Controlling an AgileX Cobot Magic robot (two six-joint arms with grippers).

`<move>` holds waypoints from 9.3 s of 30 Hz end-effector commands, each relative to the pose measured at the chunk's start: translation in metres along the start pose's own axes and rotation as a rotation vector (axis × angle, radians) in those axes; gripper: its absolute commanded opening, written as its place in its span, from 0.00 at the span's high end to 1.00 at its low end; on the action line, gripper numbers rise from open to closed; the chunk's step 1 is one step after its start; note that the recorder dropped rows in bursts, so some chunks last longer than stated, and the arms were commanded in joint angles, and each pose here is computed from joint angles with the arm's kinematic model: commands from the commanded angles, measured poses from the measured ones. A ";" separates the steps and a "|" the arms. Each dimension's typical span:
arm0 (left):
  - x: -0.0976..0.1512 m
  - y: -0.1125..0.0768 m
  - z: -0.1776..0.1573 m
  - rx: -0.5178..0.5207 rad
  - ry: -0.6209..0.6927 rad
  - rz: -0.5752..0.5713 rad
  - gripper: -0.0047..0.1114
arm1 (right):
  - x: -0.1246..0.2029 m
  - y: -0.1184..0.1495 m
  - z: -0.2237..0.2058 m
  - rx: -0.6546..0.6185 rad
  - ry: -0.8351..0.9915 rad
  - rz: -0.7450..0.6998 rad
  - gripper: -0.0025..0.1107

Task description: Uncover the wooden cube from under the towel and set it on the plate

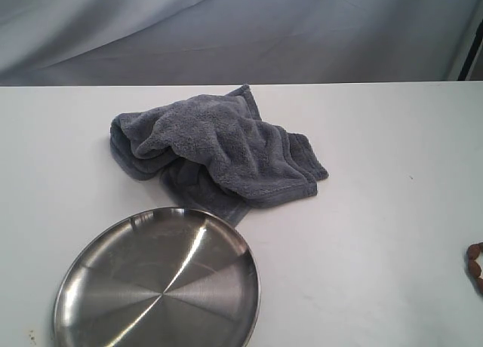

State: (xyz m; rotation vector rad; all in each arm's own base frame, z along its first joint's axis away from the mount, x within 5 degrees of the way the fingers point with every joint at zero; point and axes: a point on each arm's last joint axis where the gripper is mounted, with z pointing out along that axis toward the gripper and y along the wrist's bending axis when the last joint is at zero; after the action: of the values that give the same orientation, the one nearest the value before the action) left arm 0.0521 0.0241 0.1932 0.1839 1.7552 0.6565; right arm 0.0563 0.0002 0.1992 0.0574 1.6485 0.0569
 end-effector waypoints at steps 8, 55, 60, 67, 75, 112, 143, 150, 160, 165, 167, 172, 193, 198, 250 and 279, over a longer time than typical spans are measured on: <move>0.000 0.000 0.000 -0.001 -0.006 -0.011 0.95 | -0.042 -0.004 -0.011 -0.023 -0.499 0.268 0.98; 0.000 0.000 0.000 -0.001 -0.006 -0.011 0.95 | -0.143 0.220 0.229 -0.667 0.125 -0.423 0.98; 0.000 0.000 0.000 -0.001 -0.006 -0.011 0.95 | -0.143 0.219 0.229 -0.669 0.146 -0.366 0.98; 0.000 0.000 0.000 -0.001 -0.006 -0.011 0.95 | -0.123 0.225 0.220 -0.755 0.079 -0.374 0.98; 0.000 0.000 0.000 -0.001 -0.006 -0.011 0.95 | -0.100 0.211 0.222 -0.628 0.263 -0.455 0.98; 0.000 0.000 0.000 -0.001 -0.006 -0.011 0.95 | -0.037 0.323 0.319 -0.768 0.336 -0.604 0.98; 0.000 0.000 0.000 -0.001 -0.006 -0.011 0.95 | -0.033 0.264 0.329 -1.024 0.774 -0.247 0.98; 0.000 0.000 0.000 -0.001 -0.006 -0.011 0.95 | -0.036 0.248 0.346 -0.869 0.628 -0.548 0.98; 0.000 0.000 0.000 -0.001 -0.006 -0.011 0.95 | -0.030 0.233 0.344 -0.778 0.772 -0.676 0.98; 0.000 0.000 0.000 -0.001 -0.006 -0.011 0.95 | -0.029 0.233 0.343 -0.783 0.774 -0.683 0.98; 0.000 0.000 0.000 -0.001 -0.006 -0.011 0.95 | -0.029 0.233 0.343 -0.781 0.772 -0.690 0.96; 0.000 0.000 0.000 -0.001 -0.006 -0.011 0.95 | -0.029 0.232 0.344 -0.780 0.770 -0.706 0.62; 0.000 0.000 0.000 -0.001 -0.006 -0.011 0.95 | 0.012 0.237 0.355 -0.787 0.825 -0.637 0.05; 0.000 0.000 0.000 -0.001 -0.006 -0.011 0.95 | 0.029 0.238 0.362 -0.772 0.825 -0.623 0.05; 0.000 0.000 0.000 -0.001 -0.006 -0.011 0.95 | -0.271 0.197 0.228 -0.659 0.000 -0.541 0.98; 0.000 0.000 0.000 -0.001 -0.006 -0.011 0.95 | -0.217 0.127 0.195 -0.261 0.530 -0.733 0.98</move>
State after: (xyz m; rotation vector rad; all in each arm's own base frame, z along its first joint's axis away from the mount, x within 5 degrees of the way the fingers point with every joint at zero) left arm 0.0521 0.0241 0.1932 0.1839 1.7552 0.6565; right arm 0.2697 0.1134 0.4237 -0.8270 2.0394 -0.2946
